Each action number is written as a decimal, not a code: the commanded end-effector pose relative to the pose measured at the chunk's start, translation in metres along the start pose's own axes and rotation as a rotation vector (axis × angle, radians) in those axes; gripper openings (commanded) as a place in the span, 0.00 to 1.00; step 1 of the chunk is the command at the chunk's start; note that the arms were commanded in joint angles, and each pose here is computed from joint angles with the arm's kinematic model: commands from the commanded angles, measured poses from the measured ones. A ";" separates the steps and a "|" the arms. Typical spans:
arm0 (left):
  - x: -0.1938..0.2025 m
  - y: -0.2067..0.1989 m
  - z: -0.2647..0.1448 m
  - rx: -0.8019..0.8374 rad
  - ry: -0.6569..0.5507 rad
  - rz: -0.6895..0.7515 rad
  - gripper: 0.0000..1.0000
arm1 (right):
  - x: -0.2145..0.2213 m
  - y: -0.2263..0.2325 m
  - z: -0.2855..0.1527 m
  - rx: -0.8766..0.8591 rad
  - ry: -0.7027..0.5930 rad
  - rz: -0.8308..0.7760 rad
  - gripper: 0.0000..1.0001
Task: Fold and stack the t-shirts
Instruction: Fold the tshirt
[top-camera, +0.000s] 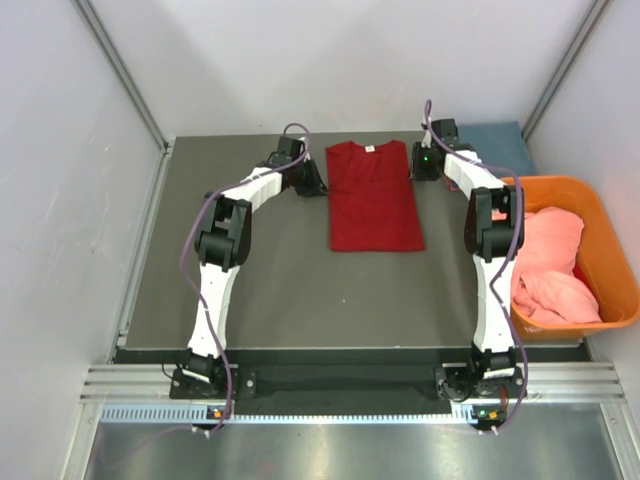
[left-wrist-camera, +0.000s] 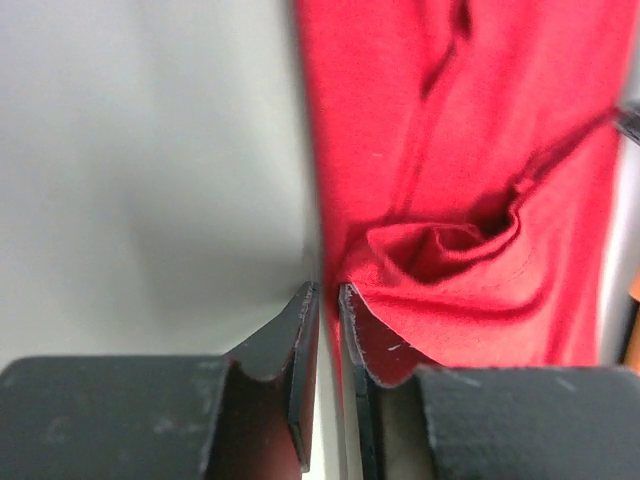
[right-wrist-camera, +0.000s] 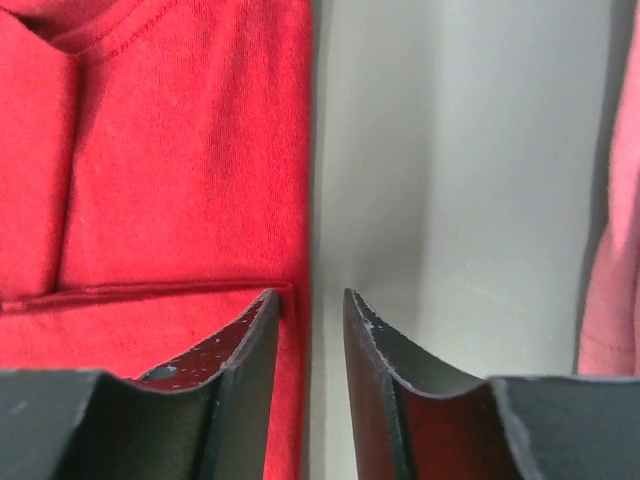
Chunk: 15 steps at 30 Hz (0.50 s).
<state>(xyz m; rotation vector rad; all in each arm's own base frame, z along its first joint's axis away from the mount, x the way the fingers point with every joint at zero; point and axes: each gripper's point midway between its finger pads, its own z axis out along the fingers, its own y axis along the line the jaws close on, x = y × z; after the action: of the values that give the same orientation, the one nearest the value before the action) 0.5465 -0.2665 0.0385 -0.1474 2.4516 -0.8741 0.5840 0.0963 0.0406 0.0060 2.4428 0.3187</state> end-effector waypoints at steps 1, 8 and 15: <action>-0.041 -0.003 -0.048 -0.149 -0.121 0.037 0.18 | -0.052 0.011 -0.055 -0.014 -0.125 0.006 0.33; -0.002 -0.044 -0.085 0.037 -0.036 0.032 0.28 | -0.037 0.043 -0.107 -0.037 -0.099 0.047 0.34; 0.065 -0.071 -0.106 0.154 0.100 0.057 0.33 | 0.035 0.048 -0.138 -0.025 0.053 0.085 0.35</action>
<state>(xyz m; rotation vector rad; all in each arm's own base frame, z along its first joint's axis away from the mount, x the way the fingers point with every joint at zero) 0.4537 -0.2588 0.0975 -0.0939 2.5107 -0.9527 0.5001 0.1123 0.1367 0.0649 2.4276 0.3793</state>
